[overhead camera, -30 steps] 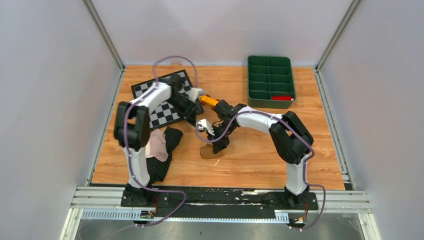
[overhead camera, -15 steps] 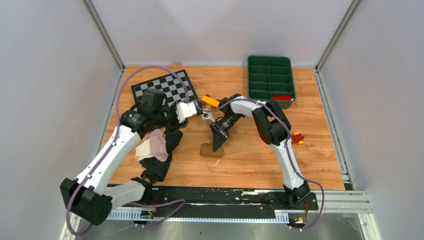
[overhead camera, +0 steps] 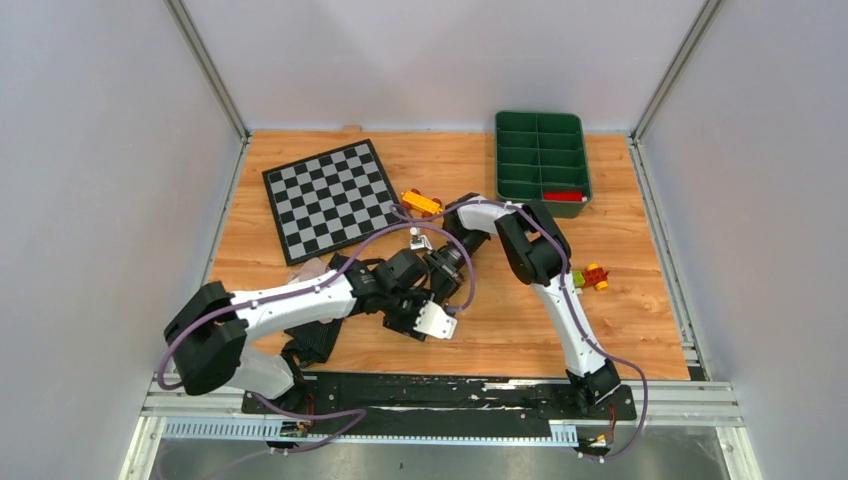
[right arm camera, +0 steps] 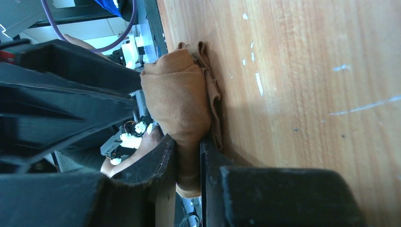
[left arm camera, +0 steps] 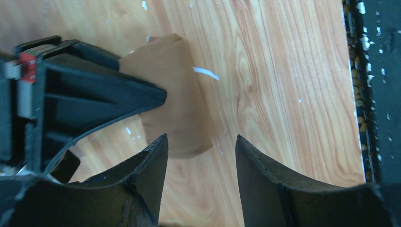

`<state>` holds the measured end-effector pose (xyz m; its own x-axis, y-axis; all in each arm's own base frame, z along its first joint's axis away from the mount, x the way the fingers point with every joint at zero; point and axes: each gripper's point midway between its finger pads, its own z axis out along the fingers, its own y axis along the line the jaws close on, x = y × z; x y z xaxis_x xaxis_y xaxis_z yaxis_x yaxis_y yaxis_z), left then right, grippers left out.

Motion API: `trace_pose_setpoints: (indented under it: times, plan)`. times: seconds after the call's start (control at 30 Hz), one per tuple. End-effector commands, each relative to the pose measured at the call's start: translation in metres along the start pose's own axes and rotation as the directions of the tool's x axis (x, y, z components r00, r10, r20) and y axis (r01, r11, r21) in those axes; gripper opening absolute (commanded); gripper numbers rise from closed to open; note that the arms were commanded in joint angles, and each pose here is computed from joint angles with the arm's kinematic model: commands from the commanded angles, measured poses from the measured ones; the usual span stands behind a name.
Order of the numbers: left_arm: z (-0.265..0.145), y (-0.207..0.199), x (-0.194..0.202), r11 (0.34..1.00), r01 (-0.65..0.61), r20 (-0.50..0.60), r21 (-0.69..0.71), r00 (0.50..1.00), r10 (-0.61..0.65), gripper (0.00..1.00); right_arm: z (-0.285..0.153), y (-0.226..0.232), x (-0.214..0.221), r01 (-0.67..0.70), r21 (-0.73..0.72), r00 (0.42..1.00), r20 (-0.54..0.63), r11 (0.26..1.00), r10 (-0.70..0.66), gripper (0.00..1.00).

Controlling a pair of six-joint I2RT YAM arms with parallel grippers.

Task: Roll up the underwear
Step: Roll the underwear to the center of the board.

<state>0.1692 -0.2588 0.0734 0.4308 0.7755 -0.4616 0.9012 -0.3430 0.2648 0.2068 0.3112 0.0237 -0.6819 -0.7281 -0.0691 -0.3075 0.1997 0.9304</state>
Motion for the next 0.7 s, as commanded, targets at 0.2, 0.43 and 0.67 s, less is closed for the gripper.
trace_pose_setpoints:
  times: [0.2,0.43,0.67]
  plan:
    - [0.046,0.027,-0.005,0.992,-0.005,-0.007,-0.126,1.000,0.004,0.61,0.002,-0.069,0.022,0.103,0.172,0.988,-0.135,0.980,-0.080,0.00]
    - [0.075,0.029,0.016,0.989,-0.004,-0.107,-0.147,0.994,-0.012,0.56,0.002,-0.068,0.023,0.099,0.167,0.988,-0.131,0.981,-0.078,0.00]
    - [0.072,0.023,0.025,0.992,-0.015,-0.175,-0.124,0.985,-0.007,0.25,-0.034,-0.022,0.008,0.136,0.101,0.991,-0.012,0.986,-0.135,0.31]
